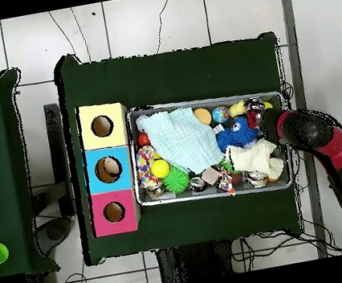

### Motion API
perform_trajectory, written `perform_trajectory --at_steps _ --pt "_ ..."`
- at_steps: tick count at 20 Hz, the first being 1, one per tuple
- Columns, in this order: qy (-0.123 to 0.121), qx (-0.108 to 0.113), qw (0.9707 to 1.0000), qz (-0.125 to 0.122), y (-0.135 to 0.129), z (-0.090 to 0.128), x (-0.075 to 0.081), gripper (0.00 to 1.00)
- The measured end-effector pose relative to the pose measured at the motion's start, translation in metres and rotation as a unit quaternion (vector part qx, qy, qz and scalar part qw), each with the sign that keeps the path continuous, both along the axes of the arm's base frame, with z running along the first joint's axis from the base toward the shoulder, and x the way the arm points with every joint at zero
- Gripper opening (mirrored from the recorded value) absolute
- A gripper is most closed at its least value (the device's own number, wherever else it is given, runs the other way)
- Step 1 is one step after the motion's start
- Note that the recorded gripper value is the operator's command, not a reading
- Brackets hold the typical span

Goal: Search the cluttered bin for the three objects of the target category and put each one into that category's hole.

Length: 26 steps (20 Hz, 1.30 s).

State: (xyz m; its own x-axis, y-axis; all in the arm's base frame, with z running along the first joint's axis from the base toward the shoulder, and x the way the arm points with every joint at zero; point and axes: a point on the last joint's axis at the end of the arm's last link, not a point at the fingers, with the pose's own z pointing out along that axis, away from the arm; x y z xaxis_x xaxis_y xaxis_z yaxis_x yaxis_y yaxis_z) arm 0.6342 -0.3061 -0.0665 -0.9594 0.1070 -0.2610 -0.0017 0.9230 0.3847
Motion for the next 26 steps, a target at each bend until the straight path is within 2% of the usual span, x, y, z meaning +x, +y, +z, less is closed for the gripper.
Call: perform_trajectory --at_steps 5,9,10,14,26 --pt "-0.007 -0.010 0.9999 0.006 0.004 0.004 -0.002 0.00" --pt "-0.021 -0.029 0.9992 0.016 0.011 0.007 -0.004 0.00" --pt "-0.027 -0.038 0.9987 0.021 0.016 0.010 -0.004 0.00" --pt "-0.035 -0.052 0.9975 0.032 0.025 0.016 -0.002 0.00" --pt "-0.044 -0.088 0.9932 0.061 0.041 0.044 -0.005 0.00"
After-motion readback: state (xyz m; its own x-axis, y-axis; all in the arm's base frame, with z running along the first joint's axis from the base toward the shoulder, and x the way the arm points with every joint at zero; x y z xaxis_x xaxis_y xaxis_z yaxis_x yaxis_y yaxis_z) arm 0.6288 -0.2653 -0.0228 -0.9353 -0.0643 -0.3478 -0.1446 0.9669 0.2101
